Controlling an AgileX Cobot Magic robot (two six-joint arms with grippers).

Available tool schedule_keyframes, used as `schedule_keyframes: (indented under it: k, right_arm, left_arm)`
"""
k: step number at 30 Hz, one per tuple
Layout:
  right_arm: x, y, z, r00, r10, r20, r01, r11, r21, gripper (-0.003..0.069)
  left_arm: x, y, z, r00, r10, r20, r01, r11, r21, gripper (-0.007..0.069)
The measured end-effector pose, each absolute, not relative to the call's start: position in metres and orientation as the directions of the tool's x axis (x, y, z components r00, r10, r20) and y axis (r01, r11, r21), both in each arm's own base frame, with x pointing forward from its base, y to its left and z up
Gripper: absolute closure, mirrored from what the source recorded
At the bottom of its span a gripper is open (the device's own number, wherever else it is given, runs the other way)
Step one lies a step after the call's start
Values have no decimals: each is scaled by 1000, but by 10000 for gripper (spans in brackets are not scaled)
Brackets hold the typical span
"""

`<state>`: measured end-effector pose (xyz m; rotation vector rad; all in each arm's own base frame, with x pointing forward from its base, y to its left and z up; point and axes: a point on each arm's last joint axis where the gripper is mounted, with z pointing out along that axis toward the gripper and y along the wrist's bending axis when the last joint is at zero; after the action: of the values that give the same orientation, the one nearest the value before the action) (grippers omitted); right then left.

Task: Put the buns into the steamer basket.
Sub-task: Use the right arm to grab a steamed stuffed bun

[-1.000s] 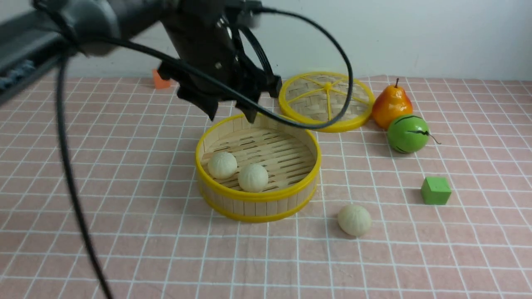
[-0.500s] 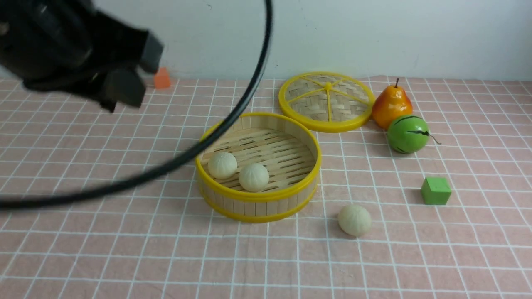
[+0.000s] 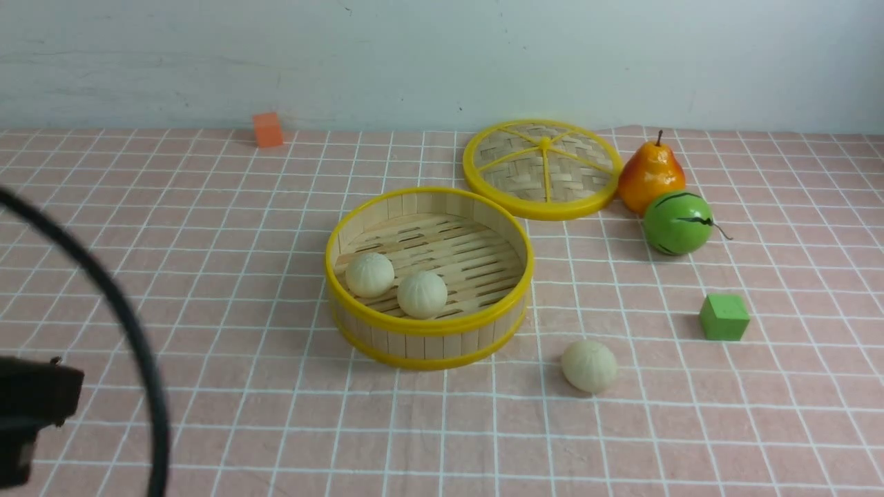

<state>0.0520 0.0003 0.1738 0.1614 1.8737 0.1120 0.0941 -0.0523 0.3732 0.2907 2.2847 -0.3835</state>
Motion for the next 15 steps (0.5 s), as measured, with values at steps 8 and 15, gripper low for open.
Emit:
schedule_keyframes:
  k: [8,15]
  right_arm:
    - [52,0,174,-298,176,-938,55,984,167,420]
    - [53,14,177,-270,763,-588,110,631,768,420]
  left_arm:
    - [70,-42,358,-624,60,-779,359,907,-218,631]
    - [72,-42,350,-629,76,-774,352,915,-197,626]
